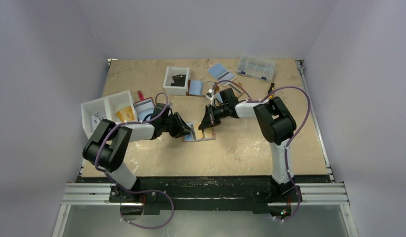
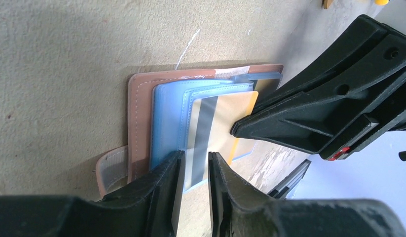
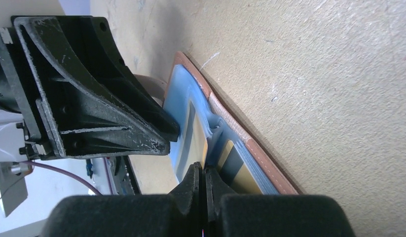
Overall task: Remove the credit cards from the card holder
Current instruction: Remove the credit card from the card holder.
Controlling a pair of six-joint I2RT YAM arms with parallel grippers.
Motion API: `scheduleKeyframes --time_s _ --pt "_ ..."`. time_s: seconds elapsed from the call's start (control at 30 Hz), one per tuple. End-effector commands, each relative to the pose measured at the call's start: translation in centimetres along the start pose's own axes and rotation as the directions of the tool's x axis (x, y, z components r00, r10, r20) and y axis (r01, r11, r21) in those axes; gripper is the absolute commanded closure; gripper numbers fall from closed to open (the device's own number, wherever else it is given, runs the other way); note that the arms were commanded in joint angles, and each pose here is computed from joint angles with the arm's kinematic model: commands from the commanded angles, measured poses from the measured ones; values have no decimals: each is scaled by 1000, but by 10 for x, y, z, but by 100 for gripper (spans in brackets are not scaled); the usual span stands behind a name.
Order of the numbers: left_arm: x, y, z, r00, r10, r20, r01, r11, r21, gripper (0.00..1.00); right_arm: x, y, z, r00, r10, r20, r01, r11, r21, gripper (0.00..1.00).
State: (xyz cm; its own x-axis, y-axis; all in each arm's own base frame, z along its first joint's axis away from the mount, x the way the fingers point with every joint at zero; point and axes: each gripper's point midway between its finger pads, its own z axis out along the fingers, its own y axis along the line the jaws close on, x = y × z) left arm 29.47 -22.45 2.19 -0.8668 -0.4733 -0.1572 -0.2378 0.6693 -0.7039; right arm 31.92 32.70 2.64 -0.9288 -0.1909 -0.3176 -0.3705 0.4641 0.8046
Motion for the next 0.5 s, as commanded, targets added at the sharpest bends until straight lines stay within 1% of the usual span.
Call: scheduleKeyframes --time_s 0.0,0.2,0.47 --pt "30 90 3 997 -54 -51 36 953 -301 72 11 -4 -6 999 42 -28 -43 998 -36 100" --pt "33 100 4 996 -66 -62 43 945 -324 79 3 -14 -17 998 62 0 -62 997 -35 99" --pt "33 102 5 995 -71 -67 46 944 -327 82 4 -21 -21 997 74 -6 -74 997 -29 95"
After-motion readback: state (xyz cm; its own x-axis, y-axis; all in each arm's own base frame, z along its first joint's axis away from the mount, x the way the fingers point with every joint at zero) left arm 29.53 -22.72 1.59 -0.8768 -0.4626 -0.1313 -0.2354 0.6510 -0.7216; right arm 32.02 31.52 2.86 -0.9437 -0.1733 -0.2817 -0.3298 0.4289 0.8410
